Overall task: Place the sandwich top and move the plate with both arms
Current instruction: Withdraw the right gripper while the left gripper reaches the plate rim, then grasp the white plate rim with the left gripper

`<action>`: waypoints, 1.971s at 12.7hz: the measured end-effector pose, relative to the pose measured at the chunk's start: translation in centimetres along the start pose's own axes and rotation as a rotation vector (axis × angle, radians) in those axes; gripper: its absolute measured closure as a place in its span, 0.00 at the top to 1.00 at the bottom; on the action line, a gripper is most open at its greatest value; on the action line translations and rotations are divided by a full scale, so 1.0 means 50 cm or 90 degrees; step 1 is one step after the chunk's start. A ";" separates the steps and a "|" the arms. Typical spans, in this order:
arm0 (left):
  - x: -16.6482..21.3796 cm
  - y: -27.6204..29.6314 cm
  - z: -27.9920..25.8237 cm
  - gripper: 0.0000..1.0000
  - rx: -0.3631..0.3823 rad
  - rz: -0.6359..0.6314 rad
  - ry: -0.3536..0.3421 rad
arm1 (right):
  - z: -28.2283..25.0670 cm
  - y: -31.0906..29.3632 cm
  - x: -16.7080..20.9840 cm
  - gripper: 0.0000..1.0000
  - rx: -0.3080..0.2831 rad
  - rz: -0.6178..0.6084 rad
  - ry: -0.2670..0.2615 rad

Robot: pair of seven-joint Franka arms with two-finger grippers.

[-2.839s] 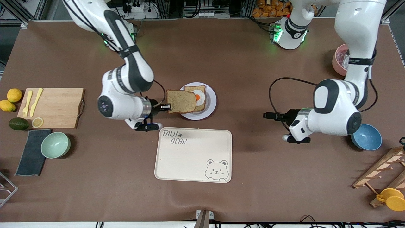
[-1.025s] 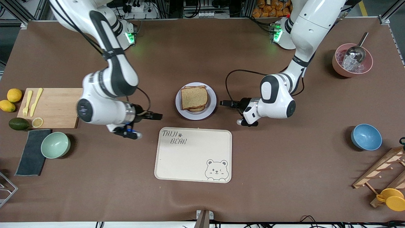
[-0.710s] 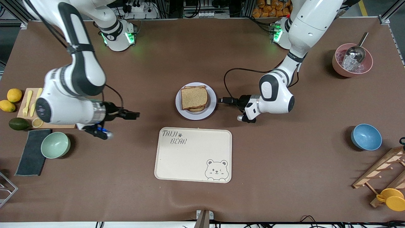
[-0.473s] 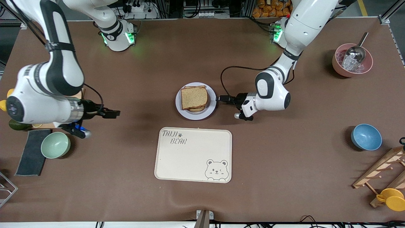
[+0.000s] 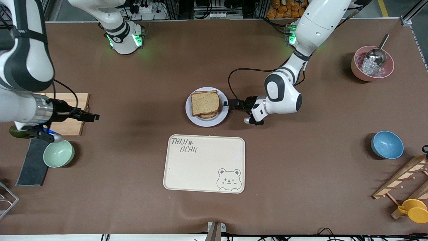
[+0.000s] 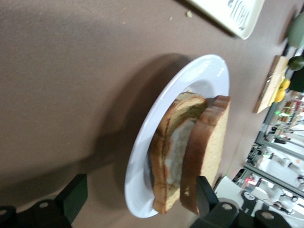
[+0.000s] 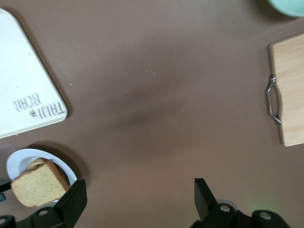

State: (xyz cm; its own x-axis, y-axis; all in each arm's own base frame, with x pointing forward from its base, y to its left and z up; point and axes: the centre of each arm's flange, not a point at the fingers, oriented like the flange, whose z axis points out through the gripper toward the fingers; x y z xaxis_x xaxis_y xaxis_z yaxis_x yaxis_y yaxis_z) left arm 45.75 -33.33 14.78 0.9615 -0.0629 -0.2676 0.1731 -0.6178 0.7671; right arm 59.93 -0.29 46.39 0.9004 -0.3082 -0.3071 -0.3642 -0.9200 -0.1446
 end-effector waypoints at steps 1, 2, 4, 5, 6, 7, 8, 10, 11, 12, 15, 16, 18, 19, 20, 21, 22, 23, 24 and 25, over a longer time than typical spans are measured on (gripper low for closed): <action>0.000 -0.002 0.003 1.00 -0.019 -0.002 0.012 | -0.032 0.012 -0.015 1.00 0.003 -0.015 0.010; -0.001 -0.004 0.006 1.00 -0.033 -0.006 0.021 | -0.064 0.026 -0.032 1.00 0.000 -0.039 0.020; -0.004 -0.006 0.015 1.00 -0.035 -0.006 0.028 | -0.101 0.040 -0.063 1.00 -0.022 -0.064 0.021; -0.005 -0.010 0.020 1.00 -0.031 -0.003 0.032 | -0.115 0.039 -0.075 1.00 -0.037 -0.071 0.025; -0.006 -0.015 0.025 1.00 -0.033 -0.004 0.035 | -0.134 0.035 -0.088 1.00 -0.056 -0.079 0.039; -0.007 -0.020 0.029 1.00 -0.039 -0.005 0.041 | -0.159 0.027 -0.107 1.00 -0.073 -0.088 0.058; -0.007 -0.025 0.033 1.00 -0.044 -0.005 0.047 | -0.184 0.021 -0.130 1.00 -0.082 -0.096 0.076; -0.008 -0.030 0.040 1.00 -0.051 -0.011 0.056 | -0.229 0.020 -0.170 1.00 -0.083 -0.102 0.107; -0.010 -0.030 0.045 1.00 -0.051 -0.015 0.060 | -0.246 0.021 -0.181 1.00 -0.080 -0.103 0.122; -0.011 -0.029 0.046 1.00 -0.049 -0.016 0.063 | -0.260 0.022 -0.183 1.00 -0.076 -0.104 0.144; -0.013 -0.030 0.049 0.78 -0.044 -0.016 0.065 | -0.293 0.026 -0.181 1.00 -0.088 -0.105 0.184; -0.013 -0.032 0.051 0.65 -0.042 -0.017 0.065 | -0.301 0.027 -0.183 1.00 -0.100 -0.105 0.193; -0.015 -0.034 0.055 0.56 -0.041 -0.025 0.074 | -0.316 0.026 -0.185 1.00 -0.106 -0.106 0.207; -0.020 -0.031 0.062 0.44 -0.041 -0.030 0.078 | -0.322 0.026 -0.187 1.00 -0.106 -0.106 0.211; -0.025 -0.028 0.069 0.38 -0.039 -0.032 0.081 | -0.325 0.025 -0.188 1.00 -0.106 -0.106 0.213; -0.029 -0.026 0.074 0.37 -0.037 -0.032 0.081 | -0.325 0.025 -0.188 1.00 -0.106 -0.106 0.214; -0.030 -0.025 0.076 0.37 -0.036 -0.031 0.081 | -0.325 0.025 -0.188 1.00 -0.106 -0.106 0.213; -0.031 -0.026 0.076 0.27 -0.035 -0.031 0.081 | -0.325 0.025 -0.188 1.00 -0.106 -0.106 0.213; -0.031 -0.025 0.076 0.19 -0.035 -0.030 0.081 | -0.325 0.025 -0.188 1.00 -0.106 -0.106 0.213; -0.030 -0.025 0.076 0.18 -0.034 -0.029 0.082 | -0.325 0.025 -0.188 1.00 -0.106 -0.106 0.212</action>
State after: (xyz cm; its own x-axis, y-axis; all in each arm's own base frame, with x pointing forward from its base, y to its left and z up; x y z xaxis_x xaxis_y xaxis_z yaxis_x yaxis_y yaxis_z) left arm 43.28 -35.45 12.01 0.9714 0.0675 -0.2276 0.2244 -0.5745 0.7871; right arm 54.87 -2.48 64.36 0.9816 -0.1877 0.0337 -0.1877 -0.9822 -0.0033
